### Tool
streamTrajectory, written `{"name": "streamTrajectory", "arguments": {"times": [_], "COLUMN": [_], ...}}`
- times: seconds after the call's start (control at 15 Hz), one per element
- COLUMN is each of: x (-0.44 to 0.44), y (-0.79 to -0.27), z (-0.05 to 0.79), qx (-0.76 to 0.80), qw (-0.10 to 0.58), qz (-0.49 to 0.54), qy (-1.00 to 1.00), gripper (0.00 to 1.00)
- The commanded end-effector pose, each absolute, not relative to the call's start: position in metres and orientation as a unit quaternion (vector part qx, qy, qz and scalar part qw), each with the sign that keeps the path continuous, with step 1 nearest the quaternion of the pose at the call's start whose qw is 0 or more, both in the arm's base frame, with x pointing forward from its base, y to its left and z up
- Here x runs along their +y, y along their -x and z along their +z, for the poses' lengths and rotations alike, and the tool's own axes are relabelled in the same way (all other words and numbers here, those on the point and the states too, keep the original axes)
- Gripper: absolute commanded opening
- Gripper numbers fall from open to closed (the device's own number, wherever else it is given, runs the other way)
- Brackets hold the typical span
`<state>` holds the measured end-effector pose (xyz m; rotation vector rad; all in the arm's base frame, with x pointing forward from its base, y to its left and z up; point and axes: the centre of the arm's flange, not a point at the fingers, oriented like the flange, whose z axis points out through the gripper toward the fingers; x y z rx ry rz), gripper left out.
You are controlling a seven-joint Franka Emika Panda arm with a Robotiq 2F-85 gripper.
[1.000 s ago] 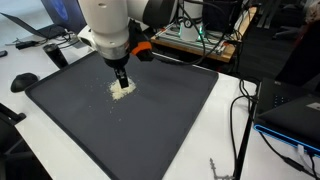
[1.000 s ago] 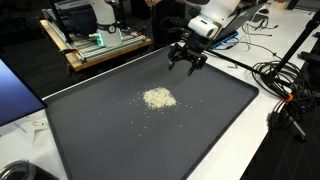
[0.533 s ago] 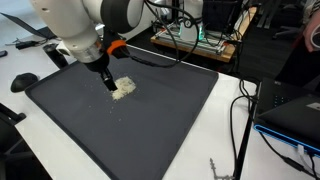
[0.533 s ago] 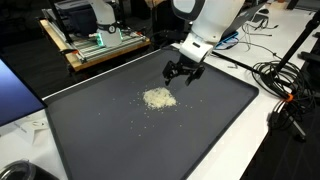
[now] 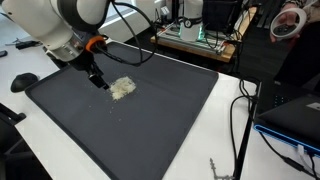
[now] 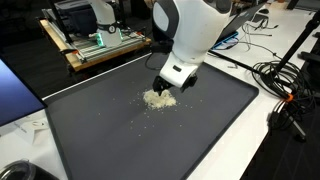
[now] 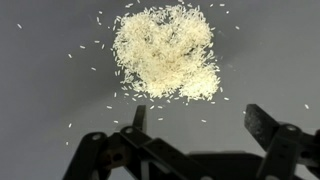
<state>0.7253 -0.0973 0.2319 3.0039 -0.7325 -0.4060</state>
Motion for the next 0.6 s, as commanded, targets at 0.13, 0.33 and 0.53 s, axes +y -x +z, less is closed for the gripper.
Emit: {"name": "streamTrajectory", "arguments": {"times": [0.13,0.33,0.53], "x": [-0.148,-0.17,-0.185], "y": [-0.713,-0.693,-0.673], "z": [0.23,0.224,0.214], "qx": [-0.237,-0.242,-0.255], "qw": [-0.067,-0.118,-0.16], "qz": [-0.118,-0.113,-0.089], "qy": [-0.962,-0.956,-0.95], "gripper": [1.0,1.0,1.0]}}
